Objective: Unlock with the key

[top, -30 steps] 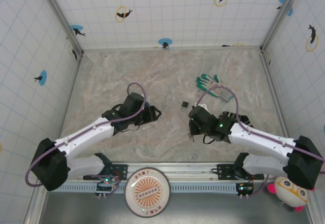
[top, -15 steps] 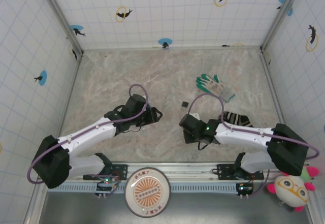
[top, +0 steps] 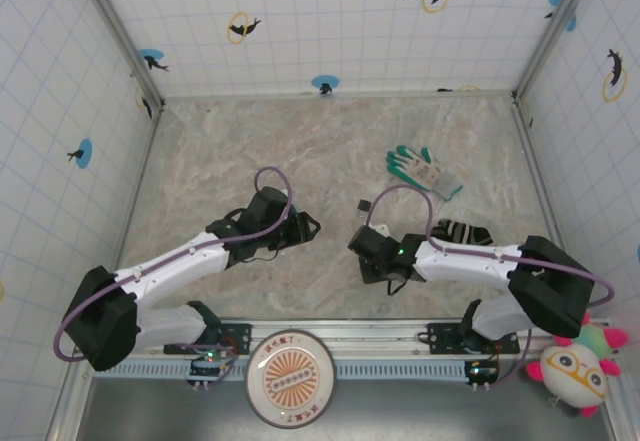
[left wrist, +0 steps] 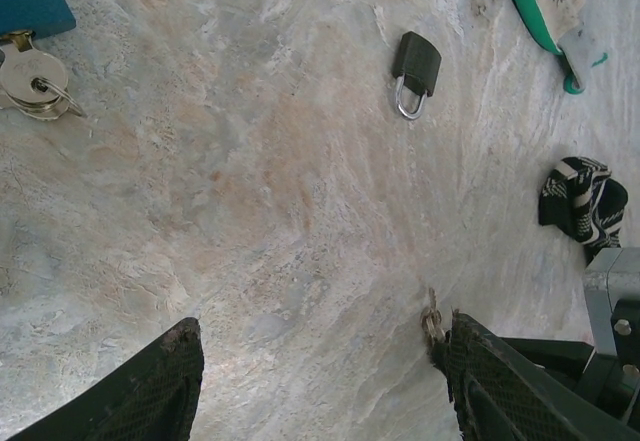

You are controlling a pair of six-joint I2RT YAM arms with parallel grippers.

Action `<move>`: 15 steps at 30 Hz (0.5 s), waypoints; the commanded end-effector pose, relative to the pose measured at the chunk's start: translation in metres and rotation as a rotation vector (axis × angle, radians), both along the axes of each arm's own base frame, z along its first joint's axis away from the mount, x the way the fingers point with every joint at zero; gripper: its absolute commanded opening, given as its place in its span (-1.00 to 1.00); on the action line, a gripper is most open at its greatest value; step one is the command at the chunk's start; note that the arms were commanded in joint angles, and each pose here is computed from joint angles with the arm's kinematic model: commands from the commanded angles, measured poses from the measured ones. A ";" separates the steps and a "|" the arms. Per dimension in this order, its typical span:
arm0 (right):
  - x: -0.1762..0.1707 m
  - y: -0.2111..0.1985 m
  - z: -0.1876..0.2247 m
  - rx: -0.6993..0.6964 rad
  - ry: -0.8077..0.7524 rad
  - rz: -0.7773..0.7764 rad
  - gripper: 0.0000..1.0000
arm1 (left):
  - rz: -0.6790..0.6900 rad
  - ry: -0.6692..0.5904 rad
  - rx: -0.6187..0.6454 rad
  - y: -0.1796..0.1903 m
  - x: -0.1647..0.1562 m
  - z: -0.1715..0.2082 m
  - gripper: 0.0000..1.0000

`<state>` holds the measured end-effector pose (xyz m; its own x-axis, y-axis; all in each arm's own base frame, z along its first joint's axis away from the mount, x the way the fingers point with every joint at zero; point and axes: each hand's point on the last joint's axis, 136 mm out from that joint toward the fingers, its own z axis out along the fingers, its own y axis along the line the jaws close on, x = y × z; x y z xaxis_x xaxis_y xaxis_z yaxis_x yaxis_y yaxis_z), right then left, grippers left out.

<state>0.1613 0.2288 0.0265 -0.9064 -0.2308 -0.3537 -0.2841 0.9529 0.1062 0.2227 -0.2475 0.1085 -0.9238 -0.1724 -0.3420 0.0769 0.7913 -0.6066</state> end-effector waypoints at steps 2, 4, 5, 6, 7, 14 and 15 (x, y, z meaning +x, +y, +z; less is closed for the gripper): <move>0.008 0.001 0.012 -0.012 -0.040 -0.010 -0.83 | -0.004 0.016 -0.015 -0.002 -0.004 -0.003 0.30; 0.008 0.000 0.013 -0.016 -0.046 -0.010 -0.89 | -0.005 0.016 -0.015 -0.002 -0.005 -0.004 0.31; 0.009 0.000 0.014 -0.016 -0.049 -0.009 -0.92 | -0.004 0.016 -0.016 -0.002 -0.005 -0.004 0.30; 0.009 -0.001 0.014 -0.023 -0.052 -0.008 -0.96 | -0.004 0.015 -0.017 -0.003 -0.005 -0.004 0.31; 0.010 -0.002 0.015 -0.027 -0.057 -0.008 -0.99 | -0.004 0.017 -0.018 -0.003 -0.006 -0.004 0.31; 0.015 0.002 0.039 -0.002 -0.107 0.027 -1.00 | 0.003 0.002 -0.026 -0.003 -0.005 0.000 0.30; 0.017 0.002 0.044 0.010 -0.120 0.025 -1.00 | 0.007 -0.007 -0.031 -0.003 -0.004 0.002 0.30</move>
<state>0.1682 0.2238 0.0408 -0.8836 -0.2554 -0.3925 -0.3031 0.9508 0.0636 0.2191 -0.2490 0.1054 -0.9270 -0.1767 -0.3308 0.0684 0.7876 -0.6124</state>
